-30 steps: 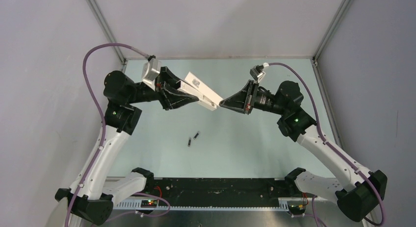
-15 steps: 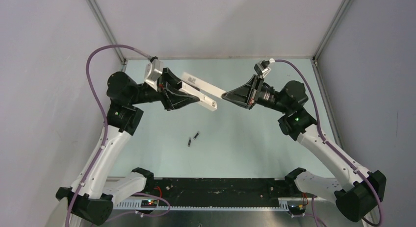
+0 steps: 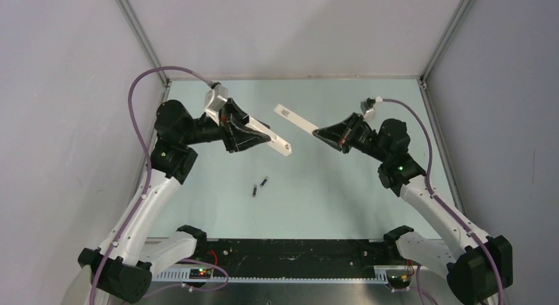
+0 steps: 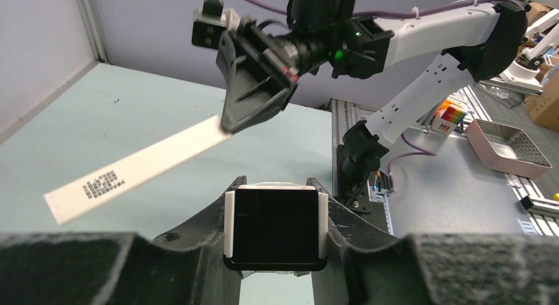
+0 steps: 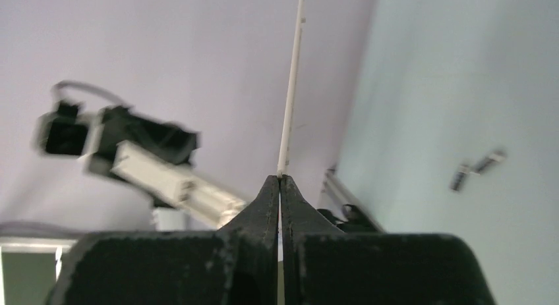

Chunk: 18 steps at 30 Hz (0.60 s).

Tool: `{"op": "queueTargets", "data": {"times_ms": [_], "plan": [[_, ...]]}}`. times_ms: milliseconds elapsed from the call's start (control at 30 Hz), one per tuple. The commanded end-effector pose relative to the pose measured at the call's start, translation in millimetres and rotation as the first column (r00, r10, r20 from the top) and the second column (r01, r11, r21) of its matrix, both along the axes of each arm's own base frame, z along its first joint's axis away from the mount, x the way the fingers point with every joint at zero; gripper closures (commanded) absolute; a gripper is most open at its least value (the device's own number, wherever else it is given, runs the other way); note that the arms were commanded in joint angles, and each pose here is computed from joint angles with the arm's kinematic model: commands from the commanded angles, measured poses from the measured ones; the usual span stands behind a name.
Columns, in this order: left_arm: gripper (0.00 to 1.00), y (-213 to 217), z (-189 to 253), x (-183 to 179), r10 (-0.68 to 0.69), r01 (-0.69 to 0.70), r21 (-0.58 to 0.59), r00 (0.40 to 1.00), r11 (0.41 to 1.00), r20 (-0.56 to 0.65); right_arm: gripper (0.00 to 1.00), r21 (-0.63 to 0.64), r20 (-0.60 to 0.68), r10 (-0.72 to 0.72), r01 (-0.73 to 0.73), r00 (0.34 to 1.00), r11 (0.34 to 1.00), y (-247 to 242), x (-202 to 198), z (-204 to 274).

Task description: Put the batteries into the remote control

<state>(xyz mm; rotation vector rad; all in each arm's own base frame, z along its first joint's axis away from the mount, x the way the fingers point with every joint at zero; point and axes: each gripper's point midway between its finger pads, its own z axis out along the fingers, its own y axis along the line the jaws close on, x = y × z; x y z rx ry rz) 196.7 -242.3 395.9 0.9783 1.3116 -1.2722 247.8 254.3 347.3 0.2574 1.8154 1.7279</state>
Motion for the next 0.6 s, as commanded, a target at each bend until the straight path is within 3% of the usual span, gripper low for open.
{"op": "queueTargets", "data": {"times_ms": [0,200,567], "plan": [[1.0,5,5,-3,0.028,-0.028,-0.011,0.999,1.0,0.047,1.0,-0.146,-0.12,-0.137,0.119,0.983,0.982,-22,25,-82],[1.0,5,2,-7,0.021,-0.021,-0.01,0.999,1.0,0.03,1.0,-0.285,-0.218,-0.232,0.166,0.948,0.944,-40,36,-155],[1.0,7,-5,-10,0.032,-0.032,-0.01,0.999,0.999,0.001,1.0,-0.495,-0.294,-0.337,0.159,0.895,0.854,-67,31,-240]]}}
